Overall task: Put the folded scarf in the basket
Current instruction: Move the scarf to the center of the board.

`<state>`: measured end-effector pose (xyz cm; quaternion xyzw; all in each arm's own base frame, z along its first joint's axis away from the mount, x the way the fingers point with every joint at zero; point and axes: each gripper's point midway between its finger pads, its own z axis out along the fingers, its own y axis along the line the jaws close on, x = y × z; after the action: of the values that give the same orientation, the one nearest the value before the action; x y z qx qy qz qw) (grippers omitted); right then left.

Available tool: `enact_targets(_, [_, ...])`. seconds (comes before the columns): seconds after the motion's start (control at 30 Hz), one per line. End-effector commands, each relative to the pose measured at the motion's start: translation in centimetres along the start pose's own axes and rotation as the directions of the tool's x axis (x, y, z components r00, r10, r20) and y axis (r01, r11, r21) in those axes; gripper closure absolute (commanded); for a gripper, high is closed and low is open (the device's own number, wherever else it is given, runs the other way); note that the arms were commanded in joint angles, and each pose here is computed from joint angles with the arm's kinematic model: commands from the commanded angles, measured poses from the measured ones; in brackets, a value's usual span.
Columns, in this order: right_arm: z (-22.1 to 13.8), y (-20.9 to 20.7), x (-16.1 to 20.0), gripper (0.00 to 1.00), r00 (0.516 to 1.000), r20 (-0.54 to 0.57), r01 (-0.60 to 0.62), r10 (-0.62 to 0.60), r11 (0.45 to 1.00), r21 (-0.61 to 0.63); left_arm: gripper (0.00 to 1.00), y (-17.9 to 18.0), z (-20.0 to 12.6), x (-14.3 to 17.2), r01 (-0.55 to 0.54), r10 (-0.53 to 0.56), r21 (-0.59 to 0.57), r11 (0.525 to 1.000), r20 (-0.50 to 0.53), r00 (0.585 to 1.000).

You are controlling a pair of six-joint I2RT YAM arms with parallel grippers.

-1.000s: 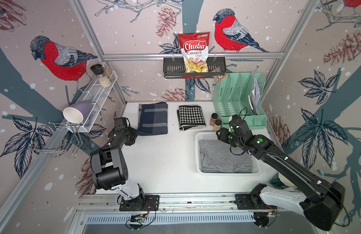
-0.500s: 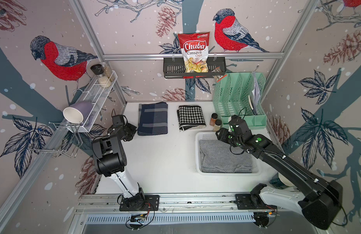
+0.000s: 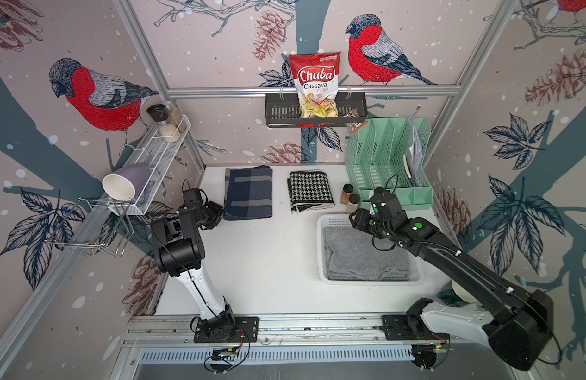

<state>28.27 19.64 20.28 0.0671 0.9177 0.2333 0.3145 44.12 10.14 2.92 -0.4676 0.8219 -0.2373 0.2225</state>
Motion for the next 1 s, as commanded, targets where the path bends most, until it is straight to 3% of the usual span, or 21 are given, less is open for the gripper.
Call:
enact_targets(0.0, [0.2,0.4,-0.2,0.47,1.0,0.005,0.012,-0.012,1.0,-0.016,0.66,-0.2,0.4,-0.3,-0.024,0.024,0.013,1.0,-0.006,1.0])
enact_targets(0.23, [0.4,0.3,0.0,0.48,1.0,-0.005,0.011,-0.012,1.0,-0.013,0.68,-0.3,0.6,-0.1,-0.013,0.014,0.029,0.999,-0.018,1.0])
enact_targets(0.5, [0.6,0.6,0.0,0.48,1.0,-0.013,0.009,-0.009,1.0,-0.021,1.0,0.5,1.0,0.8,0.012,-0.011,0.034,0.999,-0.026,1.0])
enact_targets(0.97, [1.0,1.8,0.8,0.45,0.998,-0.043,0.041,-0.043,0.998,-0.048,1.0,2.7,-1.3,3.1,0.098,-0.098,0.018,0.995,0.02,0.995])
